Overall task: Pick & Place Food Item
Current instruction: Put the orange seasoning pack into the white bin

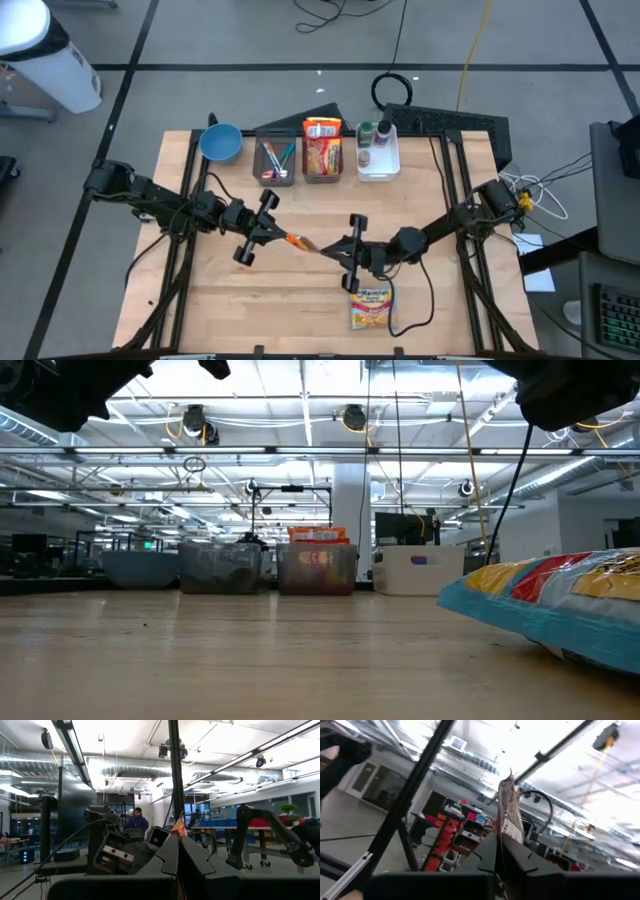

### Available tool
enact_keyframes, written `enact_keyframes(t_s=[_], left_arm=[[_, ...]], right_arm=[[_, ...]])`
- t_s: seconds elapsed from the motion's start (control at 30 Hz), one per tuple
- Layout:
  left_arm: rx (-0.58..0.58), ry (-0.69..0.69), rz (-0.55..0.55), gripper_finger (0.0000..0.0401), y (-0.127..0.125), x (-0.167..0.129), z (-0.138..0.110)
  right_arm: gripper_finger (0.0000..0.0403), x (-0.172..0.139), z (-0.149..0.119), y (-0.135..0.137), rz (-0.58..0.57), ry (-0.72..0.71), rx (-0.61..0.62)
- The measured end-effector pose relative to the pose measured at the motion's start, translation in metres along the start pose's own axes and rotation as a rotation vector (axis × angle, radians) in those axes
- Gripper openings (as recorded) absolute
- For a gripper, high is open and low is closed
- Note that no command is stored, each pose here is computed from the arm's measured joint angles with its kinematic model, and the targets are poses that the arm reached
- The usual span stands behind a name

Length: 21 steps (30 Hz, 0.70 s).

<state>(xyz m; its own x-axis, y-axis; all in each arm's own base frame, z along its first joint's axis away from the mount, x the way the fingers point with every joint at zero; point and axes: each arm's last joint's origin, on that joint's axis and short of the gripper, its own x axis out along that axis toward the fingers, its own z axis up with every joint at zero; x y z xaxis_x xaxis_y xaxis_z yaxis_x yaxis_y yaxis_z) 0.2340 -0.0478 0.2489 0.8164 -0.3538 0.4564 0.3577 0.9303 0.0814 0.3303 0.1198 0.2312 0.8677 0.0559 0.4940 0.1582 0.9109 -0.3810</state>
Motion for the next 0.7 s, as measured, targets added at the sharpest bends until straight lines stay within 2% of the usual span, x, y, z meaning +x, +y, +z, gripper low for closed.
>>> enact_keyframes(t_s=[0.17, 0.27, 0.4, 0.57, 0.7], left_arm=[[-0.001, 0.022, 0.027, 0.0006, 0.001, 0.0, -0.002], [-0.009, 0.035, 0.059, 0.003, 0.003, 0.0, -0.003], [-0.031, 0.062, 0.144, 0.0086, 0.008, -0.001, -0.006], [-0.069, 0.112, 0.166, 0.0173, 0.012, 0.0, -0.005], [-0.103, 0.28, 0.163, 0.0232, 0.014, 0.014, -0.002]], right_arm=[[0.0002, 0.0, -0.001, -0.001, -0.036, 0.025, 0.013], [0.0001, 0.0, 0.0, -0.002, -0.047, 0.033, 0.017], [0.0001, 0.002, 0.006, -0.008, -0.076, 0.114, 0.028], [0.0, 0.003, 0.018, -0.017, -0.061, 0.266, 0.06], [0.0, 0.0, 0.026, -0.032, -0.055, 0.413, 0.097]])
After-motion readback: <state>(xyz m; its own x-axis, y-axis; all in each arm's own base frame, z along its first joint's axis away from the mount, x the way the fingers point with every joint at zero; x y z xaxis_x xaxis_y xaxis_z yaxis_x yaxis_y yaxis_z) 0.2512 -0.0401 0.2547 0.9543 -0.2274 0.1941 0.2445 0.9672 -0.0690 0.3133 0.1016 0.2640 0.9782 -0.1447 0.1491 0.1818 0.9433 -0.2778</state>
